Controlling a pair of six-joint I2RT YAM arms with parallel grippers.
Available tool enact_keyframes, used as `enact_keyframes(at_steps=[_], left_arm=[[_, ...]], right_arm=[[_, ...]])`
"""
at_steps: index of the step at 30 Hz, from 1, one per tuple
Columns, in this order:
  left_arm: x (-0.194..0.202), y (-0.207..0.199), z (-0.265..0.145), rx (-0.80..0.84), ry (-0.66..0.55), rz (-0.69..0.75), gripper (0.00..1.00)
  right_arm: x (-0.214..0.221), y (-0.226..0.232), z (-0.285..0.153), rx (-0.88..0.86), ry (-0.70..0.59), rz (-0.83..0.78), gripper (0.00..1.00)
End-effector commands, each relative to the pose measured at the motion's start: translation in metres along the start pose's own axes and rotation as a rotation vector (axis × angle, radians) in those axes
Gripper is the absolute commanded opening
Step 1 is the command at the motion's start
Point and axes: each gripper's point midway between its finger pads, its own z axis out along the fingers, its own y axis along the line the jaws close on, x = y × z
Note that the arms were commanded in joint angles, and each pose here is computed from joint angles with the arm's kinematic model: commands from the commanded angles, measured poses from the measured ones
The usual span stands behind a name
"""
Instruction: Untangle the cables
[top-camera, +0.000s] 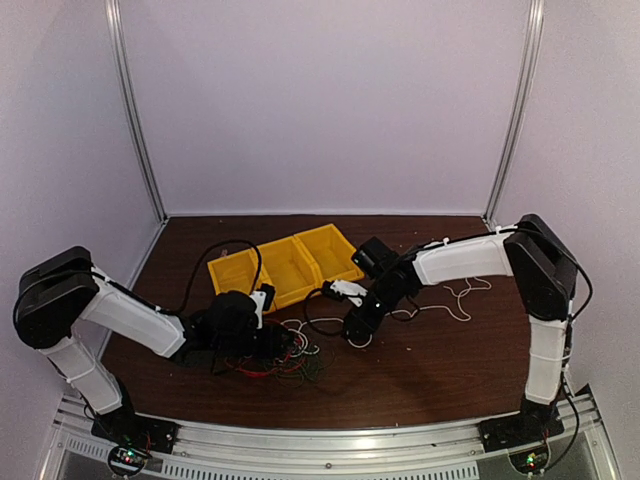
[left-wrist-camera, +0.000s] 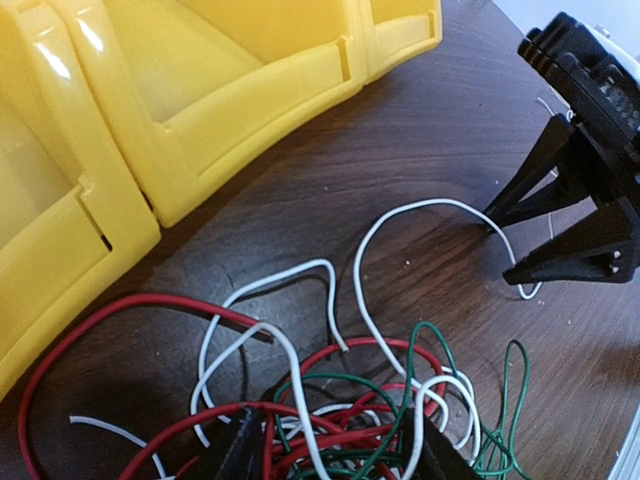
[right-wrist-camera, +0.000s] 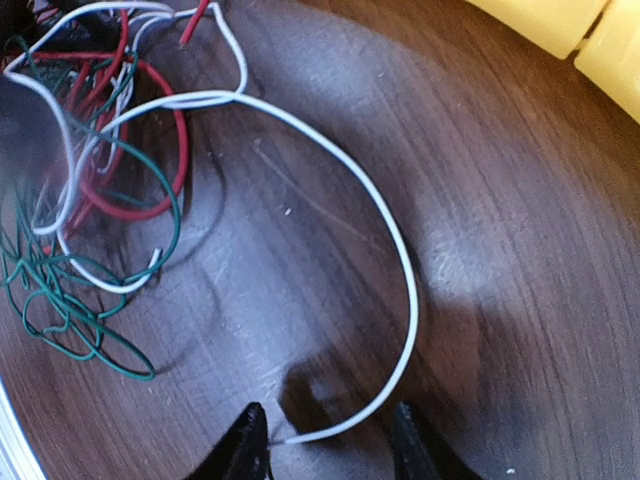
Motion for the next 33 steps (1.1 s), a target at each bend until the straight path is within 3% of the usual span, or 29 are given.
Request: enact_keyframes(at_steps=[1, 4, 6, 13, 22, 26, 29, 33], left_arm=[[0.009, 0.005, 0.001, 0.005, 0.014, -0.02, 0.48], [0.01, 0.006, 0.002, 0.002, 0.02, -0.016, 0.48], [0.011, 0.007, 0.002, -0.002, 0.024, -0.012, 0.48], [0.019, 0.013, 0.001, -0.019, 0.045, -0.009, 0.48], [0.029, 0.019, 0.001, -0.03, 0.061, -0.007, 0.47], [0.033, 0.021, 0.002, -0.031, 0.068, -0.009, 0.47], [0.032, 0.02, 0.002, -0.025, 0.067, -0.006, 0.47], [0.024, 0.013, 0.0, -0.007, 0.046, 0.004, 0.46]], right_arm=[[-0.015, -0.01, 0.006, 0.059, -0.036, 0.022, 0.32], [-0.02, -0.015, 0.002, 0.093, -0.059, 0.03, 0.09], [-0.025, -0.018, -0.005, 0.11, -0.077, 0.036, 0.0], [-0.07, -0.047, -0.095, 0.244, -0.234, 0.03, 0.0], [-0.124, -0.124, -0.314, 0.45, -0.659, 0.164, 0.0], [-0.133, -0.132, -0.406, 0.587, -0.794, 0.137, 0.0], [-0.133, -0.12, -0.437, 0.648, -0.826, 0.094, 0.0], [-0.122, -0.111, -0.444, 0.674, -0.827, 0.091, 0.0]])
